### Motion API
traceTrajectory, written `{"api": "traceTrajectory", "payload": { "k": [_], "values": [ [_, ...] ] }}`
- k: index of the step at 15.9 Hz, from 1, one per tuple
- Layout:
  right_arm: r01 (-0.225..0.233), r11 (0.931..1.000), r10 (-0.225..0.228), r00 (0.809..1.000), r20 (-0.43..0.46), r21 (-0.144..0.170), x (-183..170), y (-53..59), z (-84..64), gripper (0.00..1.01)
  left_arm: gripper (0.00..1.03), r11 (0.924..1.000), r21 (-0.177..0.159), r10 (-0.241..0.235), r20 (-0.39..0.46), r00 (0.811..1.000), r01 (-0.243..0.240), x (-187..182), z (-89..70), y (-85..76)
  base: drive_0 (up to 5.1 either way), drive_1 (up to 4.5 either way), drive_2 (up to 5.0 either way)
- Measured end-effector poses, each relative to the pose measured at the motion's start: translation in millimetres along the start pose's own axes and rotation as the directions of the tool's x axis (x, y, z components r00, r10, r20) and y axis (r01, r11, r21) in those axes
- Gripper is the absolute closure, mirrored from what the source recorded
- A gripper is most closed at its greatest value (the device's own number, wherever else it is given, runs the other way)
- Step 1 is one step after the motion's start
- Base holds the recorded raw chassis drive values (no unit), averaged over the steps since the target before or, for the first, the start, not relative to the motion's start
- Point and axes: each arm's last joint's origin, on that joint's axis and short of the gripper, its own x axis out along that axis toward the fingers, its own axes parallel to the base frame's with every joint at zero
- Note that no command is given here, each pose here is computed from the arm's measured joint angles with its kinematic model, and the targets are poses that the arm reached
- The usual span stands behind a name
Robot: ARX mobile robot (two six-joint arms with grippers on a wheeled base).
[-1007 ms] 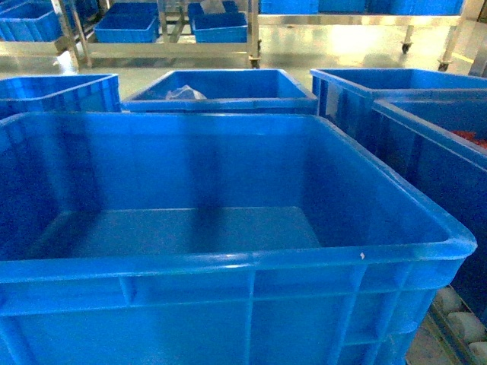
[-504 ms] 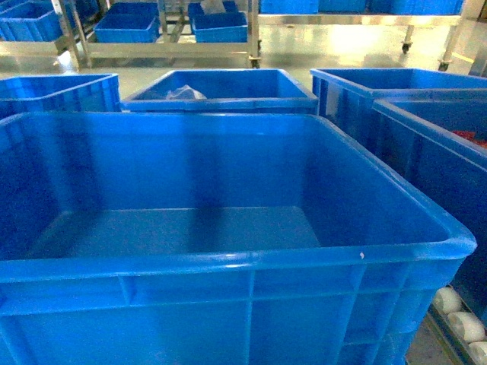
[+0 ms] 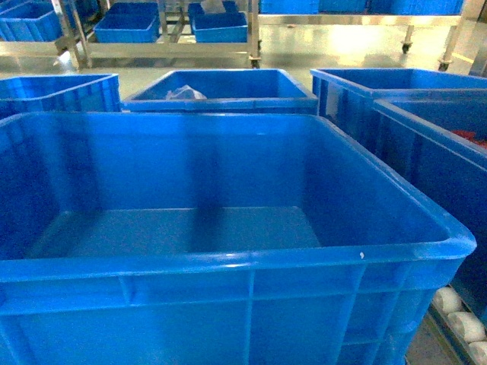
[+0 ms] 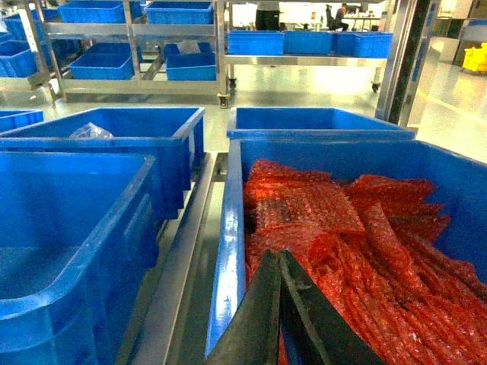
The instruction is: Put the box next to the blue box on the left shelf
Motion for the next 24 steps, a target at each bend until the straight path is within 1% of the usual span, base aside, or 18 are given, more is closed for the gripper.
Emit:
{"api": "traceTrajectory", "payload": {
  "k": [3,4,5,6,7,8,9,10,11,13,14,15,16,19,21,22,23,24],
  "values": [
    [0.000,1.0000,0.000,1.000,-0.008,0.000,-7,0.0,-1.0,0.99,1.01,1.0000,0.000,0.000,-0.001,1.000,0.000,-6,-0.5,0.0,0.0,0.00,0.0],
    [0.000,1.0000,0.000,1.000,-0.005,0.000,-8,0.0,-0.8,0.99,1.01,1.0000,0.000,0.001,-0.026,1.000,-0.001,-10,-3.1,0.1,0.0,0.00,0.0],
    [0.000,1.0000,0.000,1.000,-0.012,0.000,-9,0.0,-1.6,0.99,1.01,1.0000,0.000,0.001,-0.021,1.000,-0.001,-17,-4.4,0.1,0.0,0.00,0.0],
    [-0.004,1.0000,0.004,0.998,-0.060,0.000,-16,0.1,-7.4,0.99,1.01,1.0000,0.000,0.003,0.004,1.000,-0.003,-17,-1.0,0.1,0.0,0.00,0.0],
    [-0.003,1.0000,0.003,1.000,0.009,0.000,-20,0.0,-1.0,0.99,1.01,1.0000,0.003,0.000,-0.019,1.000,0.000,-17,-4.3,0.0,0.0,0.00,0.0],
    [0.000,1.0000,0.000,1.000,-0.021,0.000,-20,0.0,-4.5,0.99,1.01,1.0000,0.004,0.002,-0.008,1.000,-0.002,-17,-3.2,0.1,0.0,0.00,0.0],
    [0.001,1.0000,-0.001,1.000,-0.018,0.000,-20,0.0,-4.2,0.99,1.01,1.0000,0.005,-0.001,-0.012,1.000,0.001,-17,-3.7,0.0,0.0,0.00,0.0],
    [-0.001,1.0000,0.001,1.000,-0.018,-0.001,-20,0.0,-4.2,0.95,0.97,1.0000,0.007,0.000,-0.012,1.000,0.000,-17,-3.6,0.0,0.0,0.00,0.0],
    [0.000,1.0000,0.000,1.000,-0.016,-0.001,-20,0.0,-4.0,0.88,0.90,1.0000,0.008,0.000,-0.012,1.000,0.000,-17,-3.6,0.0,0.0,0.00,0.0],
    [0.000,1.0000,0.000,1.000,-0.015,-0.001,-20,0.0,-3.9,0.82,0.82,1.0000,0.008,0.000,-0.012,1.000,0.000,-17,-3.6,0.0,0.0,0.00,0.0],
    [0.000,1.0000,0.000,1.000,-0.015,-0.001,-20,0.0,-3.9,0.79,0.82,1.0000,0.008,0.000,-0.012,1.000,0.000,-17,-3.6,0.0,0.0,0.00,0.0],
    [0.000,1.0000,0.000,1.000,-0.016,-0.001,-20,0.0,-4.0,0.75,0.77,1.0000,0.008,0.000,-0.011,1.000,0.000,-17,-3.6,0.0,0.0,0.00,0.0],
    [0.000,1.0000,0.000,1.000,-0.016,-0.001,-20,0.0,-4.0,0.73,0.75,1.0000,0.008,0.000,-0.011,1.000,0.000,-17,-3.6,0.0,0.0,0.00,0.0],
    [0.000,1.0000,0.000,1.000,-0.015,-0.001,-20,0.0,-3.9,0.35,0.36,1.0000,0.008,0.000,-0.012,1.000,0.000,-17,-3.6,0.0,0.0,0.00,0.0],
    [0.000,1.0000,0.000,1.000,-0.016,-0.001,-20,0.0,-4.0,0.07,0.12,1.0000,0.009,0.000,-0.012,1.000,0.000,-17,-3.6,0.0,0.0,0.00,0.0],
    [0.000,1.0000,0.000,1.000,-0.015,0.000,-20,0.0,-3.9,0.01,0.03,0.9999,0.011,0.000,-0.012,1.000,0.000,-17,-3.6,0.0,0.0,0.00,0.0],
    [0.000,1.0000,0.000,1.000,-0.016,0.000,-20,0.0,-4.0,0.04,0.06,0.9999,0.011,0.000,-0.012,1.000,0.000,-17,-3.6,0.0,0.0,0.00,0.0],
    [0.000,1.0000,0.000,1.000,-0.016,0.000,-20,0.0,-4.0,0.03,0.05,0.9999,0.011,0.000,-0.012,1.000,0.000,-17,-3.6,0.0,0.0,0.00,0.0]
  ]
}}
